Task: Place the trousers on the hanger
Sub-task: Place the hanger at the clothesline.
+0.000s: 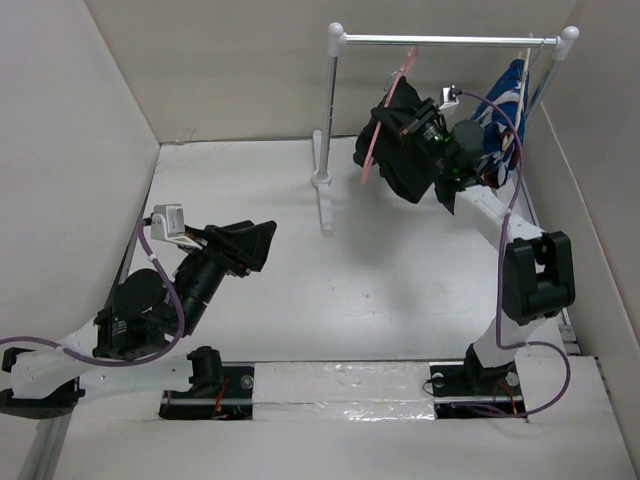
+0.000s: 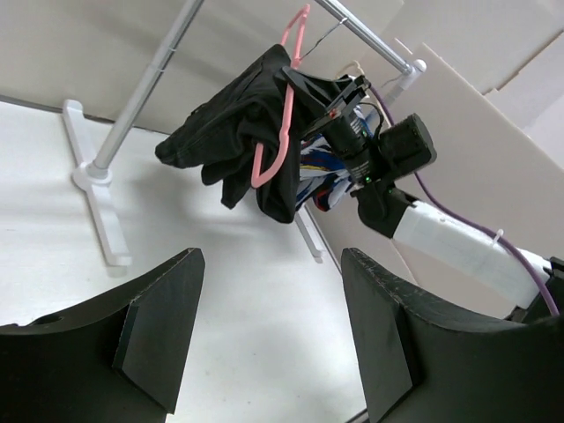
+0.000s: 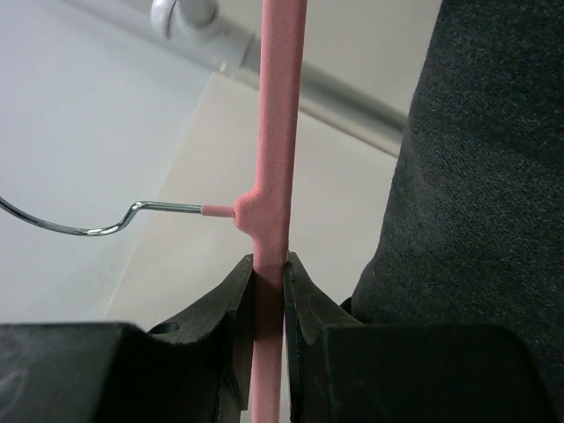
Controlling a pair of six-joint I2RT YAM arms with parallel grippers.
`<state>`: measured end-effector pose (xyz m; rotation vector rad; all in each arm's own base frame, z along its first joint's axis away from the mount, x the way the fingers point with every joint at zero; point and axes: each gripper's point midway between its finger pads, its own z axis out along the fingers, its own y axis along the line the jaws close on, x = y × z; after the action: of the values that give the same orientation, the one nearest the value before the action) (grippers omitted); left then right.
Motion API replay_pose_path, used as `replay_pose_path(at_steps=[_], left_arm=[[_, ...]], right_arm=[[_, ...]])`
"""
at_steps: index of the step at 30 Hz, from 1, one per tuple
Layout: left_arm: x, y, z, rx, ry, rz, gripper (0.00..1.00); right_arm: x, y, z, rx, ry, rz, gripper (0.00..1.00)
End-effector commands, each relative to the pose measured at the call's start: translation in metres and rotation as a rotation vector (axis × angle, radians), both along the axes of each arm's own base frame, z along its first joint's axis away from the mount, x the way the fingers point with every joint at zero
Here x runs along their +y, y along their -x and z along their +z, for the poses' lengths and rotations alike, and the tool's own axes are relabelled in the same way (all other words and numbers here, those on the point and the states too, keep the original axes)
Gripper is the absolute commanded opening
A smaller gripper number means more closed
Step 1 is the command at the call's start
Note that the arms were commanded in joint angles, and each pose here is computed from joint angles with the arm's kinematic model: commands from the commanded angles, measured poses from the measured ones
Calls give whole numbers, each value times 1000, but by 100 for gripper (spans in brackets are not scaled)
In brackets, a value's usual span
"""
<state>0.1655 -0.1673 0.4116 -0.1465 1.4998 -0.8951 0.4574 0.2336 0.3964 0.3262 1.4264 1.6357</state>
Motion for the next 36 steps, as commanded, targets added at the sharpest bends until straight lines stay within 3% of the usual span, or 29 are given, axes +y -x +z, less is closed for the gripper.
replay_pose_path(at_steps=[1,10,31,36], left_arm=[[16,-2,3,-8,2,43,60],[17,-2,-1,-10,-10,47,60],[6,-11,-14,4,-54,96,62],[5,-12,-16,3,-53,101,62]], right_arm=[[-9,6,73,-198,-20,15,0],[-30,-44,88,-209,-6,-25,0],[-66,-76,106,-240,2,-44,0],[-74,-95,81,-179,17,-56,0]])
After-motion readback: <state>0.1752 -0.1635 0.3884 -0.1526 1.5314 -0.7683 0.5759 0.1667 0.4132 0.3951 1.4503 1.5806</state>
